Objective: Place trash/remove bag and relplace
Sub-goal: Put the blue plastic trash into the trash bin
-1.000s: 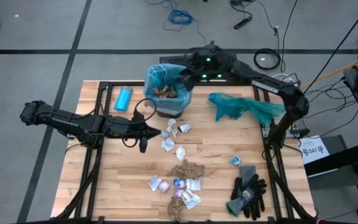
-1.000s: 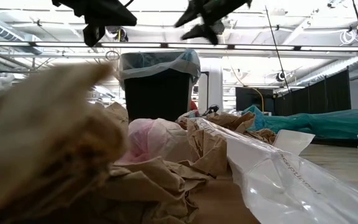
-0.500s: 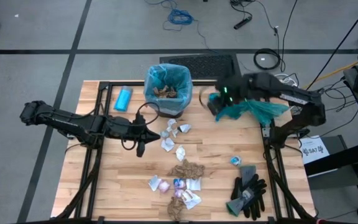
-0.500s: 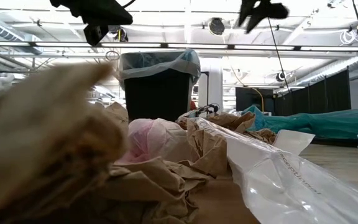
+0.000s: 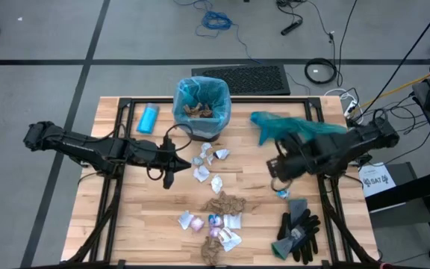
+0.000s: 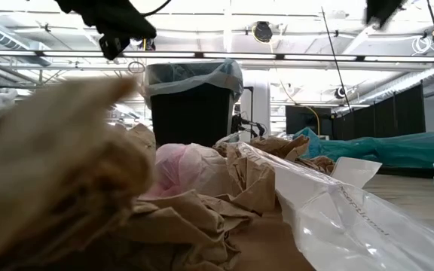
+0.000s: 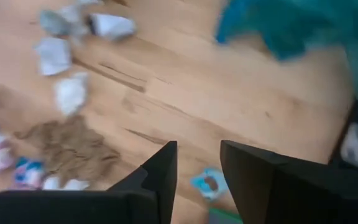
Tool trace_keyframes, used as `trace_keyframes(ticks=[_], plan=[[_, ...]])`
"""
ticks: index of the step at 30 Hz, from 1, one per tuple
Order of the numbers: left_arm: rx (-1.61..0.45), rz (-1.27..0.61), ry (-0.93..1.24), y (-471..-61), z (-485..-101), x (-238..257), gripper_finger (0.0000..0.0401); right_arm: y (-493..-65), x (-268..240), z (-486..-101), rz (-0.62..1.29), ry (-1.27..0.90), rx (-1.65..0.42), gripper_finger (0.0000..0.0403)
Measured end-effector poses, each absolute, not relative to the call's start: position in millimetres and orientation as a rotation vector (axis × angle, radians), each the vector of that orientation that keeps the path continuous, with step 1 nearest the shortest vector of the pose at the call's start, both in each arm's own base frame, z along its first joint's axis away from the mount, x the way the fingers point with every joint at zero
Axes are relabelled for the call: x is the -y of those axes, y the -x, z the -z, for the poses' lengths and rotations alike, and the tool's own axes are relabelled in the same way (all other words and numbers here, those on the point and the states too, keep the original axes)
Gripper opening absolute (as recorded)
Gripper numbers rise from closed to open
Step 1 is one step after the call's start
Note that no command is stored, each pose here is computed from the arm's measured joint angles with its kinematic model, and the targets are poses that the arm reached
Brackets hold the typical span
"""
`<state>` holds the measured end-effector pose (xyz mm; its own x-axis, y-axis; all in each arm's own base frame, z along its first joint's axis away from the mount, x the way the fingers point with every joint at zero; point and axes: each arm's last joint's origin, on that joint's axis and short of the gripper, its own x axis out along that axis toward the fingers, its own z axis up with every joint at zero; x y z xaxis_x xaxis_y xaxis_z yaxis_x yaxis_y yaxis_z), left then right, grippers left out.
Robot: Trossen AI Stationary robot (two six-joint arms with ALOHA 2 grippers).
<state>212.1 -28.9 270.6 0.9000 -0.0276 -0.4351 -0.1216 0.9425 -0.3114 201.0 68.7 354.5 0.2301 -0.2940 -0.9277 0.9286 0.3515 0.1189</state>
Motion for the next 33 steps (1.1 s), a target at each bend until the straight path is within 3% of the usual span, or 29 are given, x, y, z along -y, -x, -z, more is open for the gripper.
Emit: trace_keyframes(ticks=[4,9,14,21,27,33], plan=[[-0.521,-0.035,0.343,-209.2,-264.9,29.3,0.0022,-174.0,-80.2,-317.8,1.023,-0.937,-0.981,0.0121],[-0.555,-0.031,0.344,-207.7,-262.3,29.4,0.0022,-160.3,-86.7,-276.5,0.834,-1.114,-0.999,0.0121],[-0.549,-0.053,0.338,-207.7,-262.3,28.6,0.0022,-151.9,-85.2,-243.9,0.7,-1.171,-1.153,0.0136],[-0.543,-0.076,0.336,-207.8,-262.4,27.8,0.0022,-146.3,-79.2,-216.2,0.646,-1.053,-1.286,0.0211],[-0.528,-0.144,0.41,-207.8,-262.4,26.5,0.0022,-149.1,-74.2,-205.1,0.595,-0.903,-1.234,0.0284],[-0.52,-0.167,0.417,-207.9,-262.6,25.9,0.0022,-153.9,-74.3,-180.8,0.506,-0.848,-1.271,0.031]])
